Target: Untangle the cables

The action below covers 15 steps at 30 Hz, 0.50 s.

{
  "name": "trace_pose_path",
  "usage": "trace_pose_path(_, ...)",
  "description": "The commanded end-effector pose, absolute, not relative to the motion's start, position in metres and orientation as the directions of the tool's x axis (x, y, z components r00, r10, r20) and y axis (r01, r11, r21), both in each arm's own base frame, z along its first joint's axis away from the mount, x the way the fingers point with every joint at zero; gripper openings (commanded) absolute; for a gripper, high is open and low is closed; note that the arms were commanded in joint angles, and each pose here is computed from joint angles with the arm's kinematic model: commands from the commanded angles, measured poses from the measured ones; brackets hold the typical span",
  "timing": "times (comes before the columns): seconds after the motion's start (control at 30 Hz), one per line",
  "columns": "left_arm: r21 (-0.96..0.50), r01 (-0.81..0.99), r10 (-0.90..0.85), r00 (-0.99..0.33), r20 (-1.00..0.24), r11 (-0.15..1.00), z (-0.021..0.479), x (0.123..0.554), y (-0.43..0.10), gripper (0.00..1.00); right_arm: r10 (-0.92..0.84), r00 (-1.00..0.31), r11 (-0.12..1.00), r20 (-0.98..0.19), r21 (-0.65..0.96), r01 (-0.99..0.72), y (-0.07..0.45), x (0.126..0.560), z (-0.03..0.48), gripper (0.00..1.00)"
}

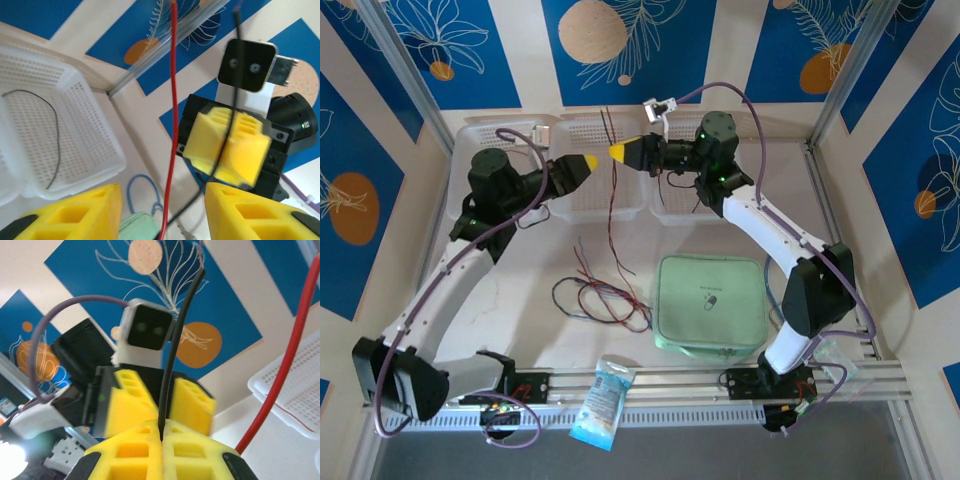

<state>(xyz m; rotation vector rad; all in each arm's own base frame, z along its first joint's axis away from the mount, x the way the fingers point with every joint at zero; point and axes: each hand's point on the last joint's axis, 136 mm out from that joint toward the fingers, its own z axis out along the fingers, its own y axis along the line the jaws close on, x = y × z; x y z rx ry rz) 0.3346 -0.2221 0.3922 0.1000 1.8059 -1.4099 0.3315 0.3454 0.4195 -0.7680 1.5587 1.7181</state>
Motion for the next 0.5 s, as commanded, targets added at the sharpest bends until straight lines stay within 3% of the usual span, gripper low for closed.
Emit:
trace_pose_path(0.0,-0.774,0.581,-0.403,-0.664,-0.630,0.253,0.412,0.328,-0.229,0.47,0.067,-0.574,-0.112,-0.816,0.565,-0.817,0.354,0.318,0.428,0.00)
trace_pose_path(0.47,-0.781,0.610,-0.468,-0.655,-0.594,0.137,0.433,0.354,-0.222,0.51,0.045,-0.585,-0.114,-0.810,0.578,-0.808,0.356,0.312,0.428,0.00)
